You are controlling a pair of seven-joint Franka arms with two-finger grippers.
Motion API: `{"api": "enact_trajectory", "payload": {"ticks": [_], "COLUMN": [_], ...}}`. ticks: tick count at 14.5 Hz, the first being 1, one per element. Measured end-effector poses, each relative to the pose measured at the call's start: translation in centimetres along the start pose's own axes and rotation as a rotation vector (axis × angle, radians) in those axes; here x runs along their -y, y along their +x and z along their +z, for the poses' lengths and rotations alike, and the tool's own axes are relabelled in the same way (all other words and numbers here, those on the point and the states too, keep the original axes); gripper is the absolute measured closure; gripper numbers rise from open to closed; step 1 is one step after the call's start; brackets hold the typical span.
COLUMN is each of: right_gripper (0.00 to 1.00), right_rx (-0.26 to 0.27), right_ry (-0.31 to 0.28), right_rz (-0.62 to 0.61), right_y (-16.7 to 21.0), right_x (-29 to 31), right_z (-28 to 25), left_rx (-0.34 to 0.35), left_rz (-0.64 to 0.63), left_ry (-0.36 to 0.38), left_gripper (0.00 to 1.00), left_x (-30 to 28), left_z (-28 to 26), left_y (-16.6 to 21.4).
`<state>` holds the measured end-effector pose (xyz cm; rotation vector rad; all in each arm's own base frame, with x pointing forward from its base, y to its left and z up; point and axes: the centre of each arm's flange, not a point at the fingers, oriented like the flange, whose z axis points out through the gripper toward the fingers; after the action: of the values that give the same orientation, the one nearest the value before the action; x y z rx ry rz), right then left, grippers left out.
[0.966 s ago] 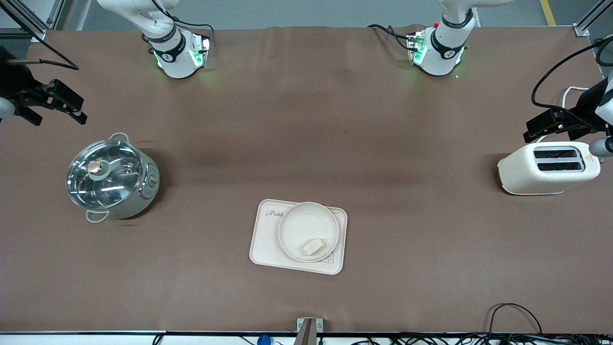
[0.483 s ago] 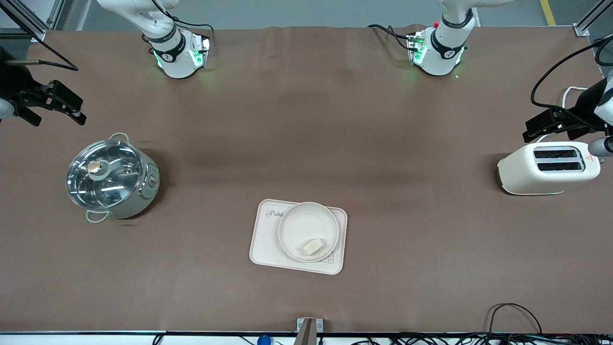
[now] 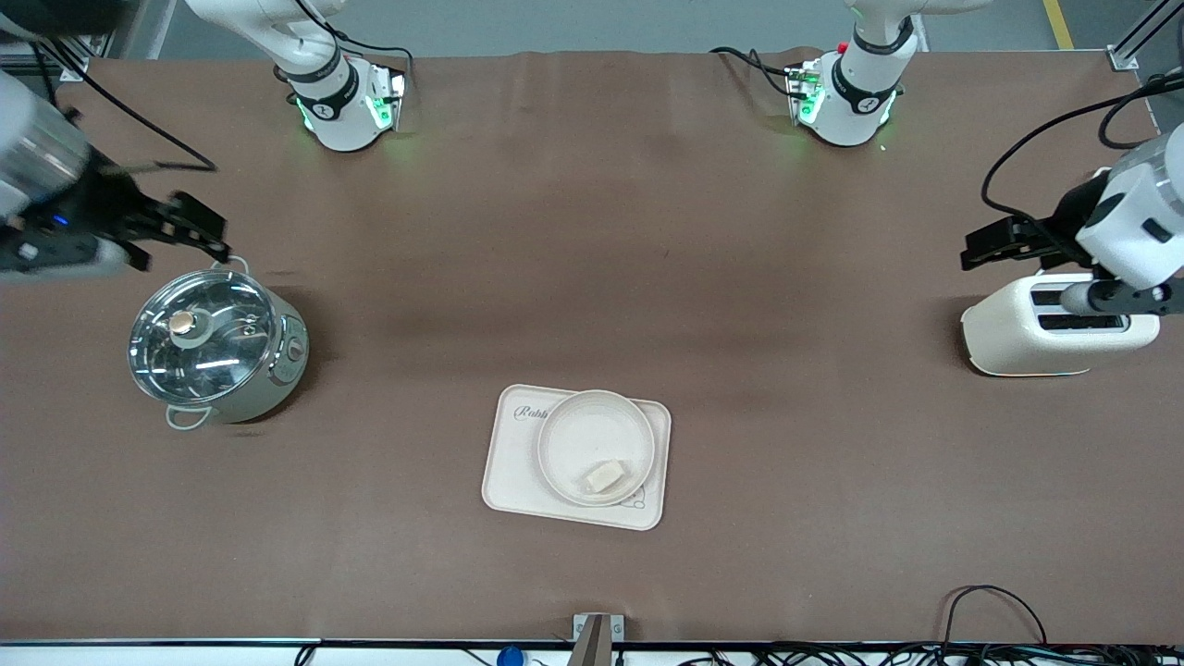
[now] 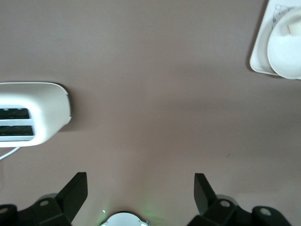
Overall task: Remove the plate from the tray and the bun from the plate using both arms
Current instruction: 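Reach the right gripper to the plate rim while the left gripper advances, then grasp the white plate rim with the right gripper and lift it off the tray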
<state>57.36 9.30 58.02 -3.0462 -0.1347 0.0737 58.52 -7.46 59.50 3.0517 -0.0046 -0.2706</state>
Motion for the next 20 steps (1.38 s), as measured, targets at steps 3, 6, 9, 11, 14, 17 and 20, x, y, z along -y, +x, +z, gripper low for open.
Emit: {"api": "enact_trajectory", "payload": {"ticks": [3, 6, 9, 11, 14, 17, 20], "right_gripper": [0.00, 0.00, 0.00, 0.00, 0.00, 0.17, 0.50], "right_rx": [0.053, 0.003, -0.070, -0.126, -0.176, -0.194, -0.222], "right_ry": [0.178, 0.258, 0.262, 0.271, 0.281, 0.295, 0.303], "right_rz": [0.031, 0.163, 0.249, 0.263, 0.291, 0.300, 0.292], "right_y": [6.1, 10.3, 11.2, 11.4, 11.3, 11.6, 11.5], "right_x": [2.9, 9.0, 17.8, 21.2, 23.3, 24.7, 25.7], "right_z": [11.7, 23.3, 31.9, 35.8, 39.7, 40.6, 41.5], "left_rx": [0.007, -0.016, -0.033, -0.045, -0.066, -0.104, -0.131], "left_rz": [0.043, 0.059, 0.072, 0.077, 0.075, 0.074, 0.077], "left_ry": [-0.003, -0.005, -0.013, -0.020, -0.028, -0.038, -0.071], "left_gripper": [0.00, 0.00, 0.00, 0.00, 0.00, 0.00, 0.00], "left_x": [-2.7, -5.5, -6.8, -7.2, -7.3, -7.5, -8.7], "left_z": [1.7, 4.2, 6.8, 8.1, 9.3, 9.6, 10.0], "left_y": [0.8, 2.0, 3.7, 4.8, 6.1, 6.9, 7.4]}}
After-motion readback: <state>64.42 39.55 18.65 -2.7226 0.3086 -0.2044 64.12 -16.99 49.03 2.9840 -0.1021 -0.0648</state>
